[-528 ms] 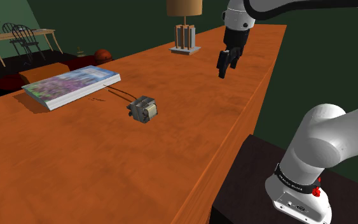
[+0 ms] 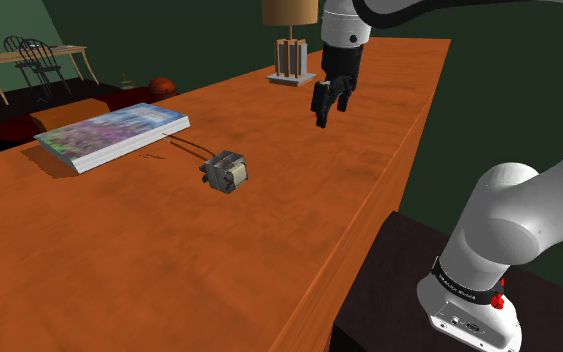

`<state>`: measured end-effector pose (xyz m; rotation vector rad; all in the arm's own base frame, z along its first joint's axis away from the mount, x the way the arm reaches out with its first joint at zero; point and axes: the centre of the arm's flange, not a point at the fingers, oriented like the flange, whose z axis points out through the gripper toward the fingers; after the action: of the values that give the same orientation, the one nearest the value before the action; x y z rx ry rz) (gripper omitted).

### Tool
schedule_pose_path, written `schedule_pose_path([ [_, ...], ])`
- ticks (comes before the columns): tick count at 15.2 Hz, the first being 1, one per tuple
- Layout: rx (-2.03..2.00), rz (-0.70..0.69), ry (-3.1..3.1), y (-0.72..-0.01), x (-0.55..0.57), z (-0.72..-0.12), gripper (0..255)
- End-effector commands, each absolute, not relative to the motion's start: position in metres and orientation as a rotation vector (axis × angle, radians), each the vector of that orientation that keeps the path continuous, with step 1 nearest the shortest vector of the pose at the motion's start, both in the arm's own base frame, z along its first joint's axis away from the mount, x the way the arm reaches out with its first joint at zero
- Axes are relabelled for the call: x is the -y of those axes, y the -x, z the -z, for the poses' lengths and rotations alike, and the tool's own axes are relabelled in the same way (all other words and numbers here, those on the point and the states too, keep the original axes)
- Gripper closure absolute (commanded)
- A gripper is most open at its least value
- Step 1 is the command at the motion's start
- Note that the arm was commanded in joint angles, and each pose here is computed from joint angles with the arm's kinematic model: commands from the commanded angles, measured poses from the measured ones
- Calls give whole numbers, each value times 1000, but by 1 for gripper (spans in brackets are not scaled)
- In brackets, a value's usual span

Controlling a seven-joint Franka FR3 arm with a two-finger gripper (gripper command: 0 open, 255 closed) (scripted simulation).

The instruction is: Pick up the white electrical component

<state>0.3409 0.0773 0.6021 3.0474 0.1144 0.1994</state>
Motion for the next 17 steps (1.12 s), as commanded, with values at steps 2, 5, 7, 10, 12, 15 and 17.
schedule_pose_path([
  [2, -127, -194, -3055, -359, -112, -606, 0],
  [5, -139, -188, -3062, -374, -147, -610, 0],
  [7, -148, -184, -3067, -383, -171, -613, 0],
  [10, -161, -179, -3074, -397, -207, -617, 0],
  [12, -170, -175, -3078, -407, -231, -620, 0],
  [15, -183, -169, -3085, -420, -267, -625, 0],
  [17, -192, -165, -3090, -429, -291, -628, 0],
])
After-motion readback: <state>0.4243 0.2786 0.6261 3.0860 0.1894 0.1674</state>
